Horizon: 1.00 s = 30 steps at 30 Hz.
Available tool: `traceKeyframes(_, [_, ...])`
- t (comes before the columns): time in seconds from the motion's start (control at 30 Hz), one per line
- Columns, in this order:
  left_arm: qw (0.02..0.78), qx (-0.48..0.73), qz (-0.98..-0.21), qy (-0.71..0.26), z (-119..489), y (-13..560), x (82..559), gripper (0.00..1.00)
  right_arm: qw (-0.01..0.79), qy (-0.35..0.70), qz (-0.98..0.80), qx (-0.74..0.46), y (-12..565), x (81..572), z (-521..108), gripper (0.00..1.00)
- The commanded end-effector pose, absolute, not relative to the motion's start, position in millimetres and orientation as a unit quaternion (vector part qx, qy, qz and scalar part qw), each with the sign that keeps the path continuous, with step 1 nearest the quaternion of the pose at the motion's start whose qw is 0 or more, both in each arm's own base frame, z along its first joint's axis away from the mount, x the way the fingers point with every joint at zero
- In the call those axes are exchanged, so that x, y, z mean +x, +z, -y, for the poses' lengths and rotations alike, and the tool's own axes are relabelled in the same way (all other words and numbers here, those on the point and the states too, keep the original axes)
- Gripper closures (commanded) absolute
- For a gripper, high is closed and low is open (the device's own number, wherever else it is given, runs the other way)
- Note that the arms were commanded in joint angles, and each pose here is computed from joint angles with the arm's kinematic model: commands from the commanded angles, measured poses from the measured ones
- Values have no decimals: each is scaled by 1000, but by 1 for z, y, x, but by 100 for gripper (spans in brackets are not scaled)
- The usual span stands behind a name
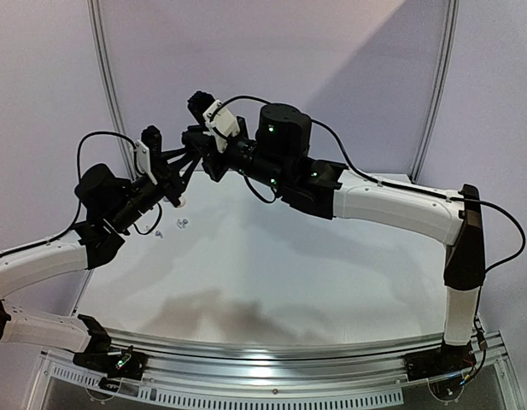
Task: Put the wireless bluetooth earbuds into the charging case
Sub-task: Insert the left earbud into the left side groove of the charging case.
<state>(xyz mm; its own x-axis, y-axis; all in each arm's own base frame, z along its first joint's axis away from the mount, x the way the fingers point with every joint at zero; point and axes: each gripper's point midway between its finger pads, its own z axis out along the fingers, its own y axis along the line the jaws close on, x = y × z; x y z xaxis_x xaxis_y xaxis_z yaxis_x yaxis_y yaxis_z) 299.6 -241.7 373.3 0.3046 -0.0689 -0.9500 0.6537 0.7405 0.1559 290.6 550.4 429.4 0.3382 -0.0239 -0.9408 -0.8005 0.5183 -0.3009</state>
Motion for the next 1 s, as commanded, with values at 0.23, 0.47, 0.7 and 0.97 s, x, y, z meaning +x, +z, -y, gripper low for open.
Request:
traceKeyframes(0.23, [768, 262, -530, -245, 243, 388, 298, 100, 709, 203, -518, -434, 392, 302, -551, 100])
traceKeyframes(0.47, [771, 258, -530, -242, 241, 389, 298, 100, 724, 183, -504, -435, 396, 303, -547, 100])
traceKeyframes(0.7, [778, 256, -520, -243, 240, 395, 297, 100, 722, 194, -499, -439, 387, 300, -551, 93])
traceKeyframes(0.97, [779, 256, -520, -241, 239, 396, 297, 100, 716, 189, -505, -443, 379, 302, -553, 83])
